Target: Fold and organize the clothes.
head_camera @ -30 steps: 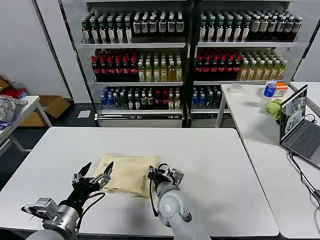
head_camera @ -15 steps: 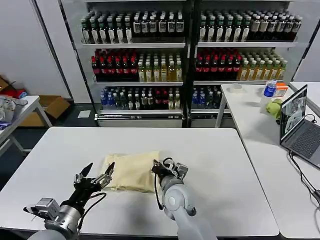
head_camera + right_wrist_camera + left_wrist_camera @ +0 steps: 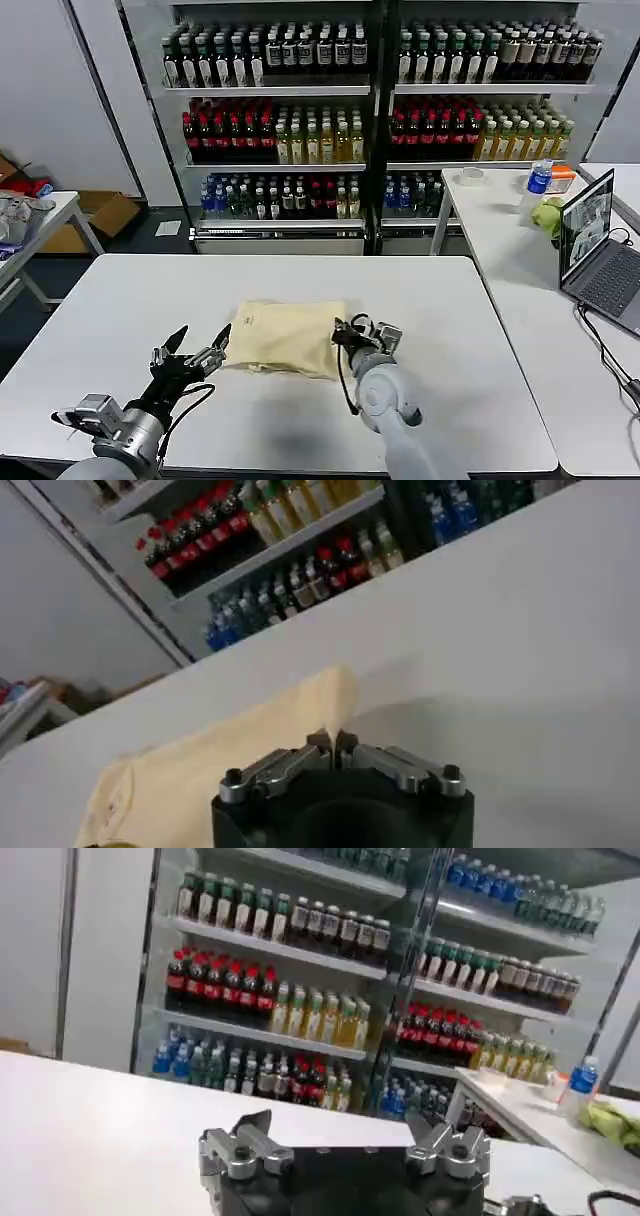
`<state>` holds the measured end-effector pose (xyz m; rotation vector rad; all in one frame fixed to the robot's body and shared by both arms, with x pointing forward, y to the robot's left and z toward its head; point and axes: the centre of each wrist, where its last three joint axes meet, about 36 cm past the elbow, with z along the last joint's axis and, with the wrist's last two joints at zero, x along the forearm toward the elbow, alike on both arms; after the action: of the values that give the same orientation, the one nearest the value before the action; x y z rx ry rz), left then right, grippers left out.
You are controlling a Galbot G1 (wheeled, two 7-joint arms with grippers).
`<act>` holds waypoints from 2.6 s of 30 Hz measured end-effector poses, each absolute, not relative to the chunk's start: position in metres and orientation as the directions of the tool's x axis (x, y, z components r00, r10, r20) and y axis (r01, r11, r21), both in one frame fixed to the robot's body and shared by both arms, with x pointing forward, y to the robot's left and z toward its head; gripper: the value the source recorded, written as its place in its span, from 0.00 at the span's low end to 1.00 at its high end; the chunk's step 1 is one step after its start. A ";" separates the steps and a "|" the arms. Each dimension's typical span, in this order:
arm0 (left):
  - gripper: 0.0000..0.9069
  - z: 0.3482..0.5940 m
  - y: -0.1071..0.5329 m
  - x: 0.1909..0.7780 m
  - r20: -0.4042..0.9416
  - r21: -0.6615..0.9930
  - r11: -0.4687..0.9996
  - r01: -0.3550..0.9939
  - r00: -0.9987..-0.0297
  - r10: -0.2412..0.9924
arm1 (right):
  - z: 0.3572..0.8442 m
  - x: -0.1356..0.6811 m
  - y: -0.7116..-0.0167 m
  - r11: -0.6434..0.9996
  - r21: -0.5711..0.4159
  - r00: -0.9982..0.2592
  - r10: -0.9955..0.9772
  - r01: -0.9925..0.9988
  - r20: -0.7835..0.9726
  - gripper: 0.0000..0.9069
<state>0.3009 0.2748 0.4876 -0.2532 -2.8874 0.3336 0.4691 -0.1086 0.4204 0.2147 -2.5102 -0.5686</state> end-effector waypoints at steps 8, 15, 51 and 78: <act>1.00 0.486 0.274 0.303 0.201 -0.244 0.959 0.146 -0.959 0.197 | 0.416 0.476 -0.136 0.923 0.384 -0.841 -0.225 -0.021 0.492 0.00; 1.00 0.485 0.274 0.305 0.202 -0.245 0.958 0.147 -0.959 0.199 | 0.415 0.483 -0.148 0.936 0.352 -0.845 -0.206 -0.022 0.493 0.00; 1.00 0.488 0.283 0.312 0.190 -0.197 0.970 0.140 -0.966 0.178 | 0.419 0.411 -0.206 0.999 -0.036 -0.976 0.015 0.007 0.218 1.00; 1.00 0.484 0.290 0.316 0.189 -0.112 0.985 0.131 -0.970 0.150 | 0.464 0.311 -0.227 0.994 -0.066 -0.984 0.099 0.090 0.149 1.00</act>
<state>0.3160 0.2896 0.4842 -0.2097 -2.9321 0.1460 0.3110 -0.2274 0.4644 -0.1423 -2.9839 0.0889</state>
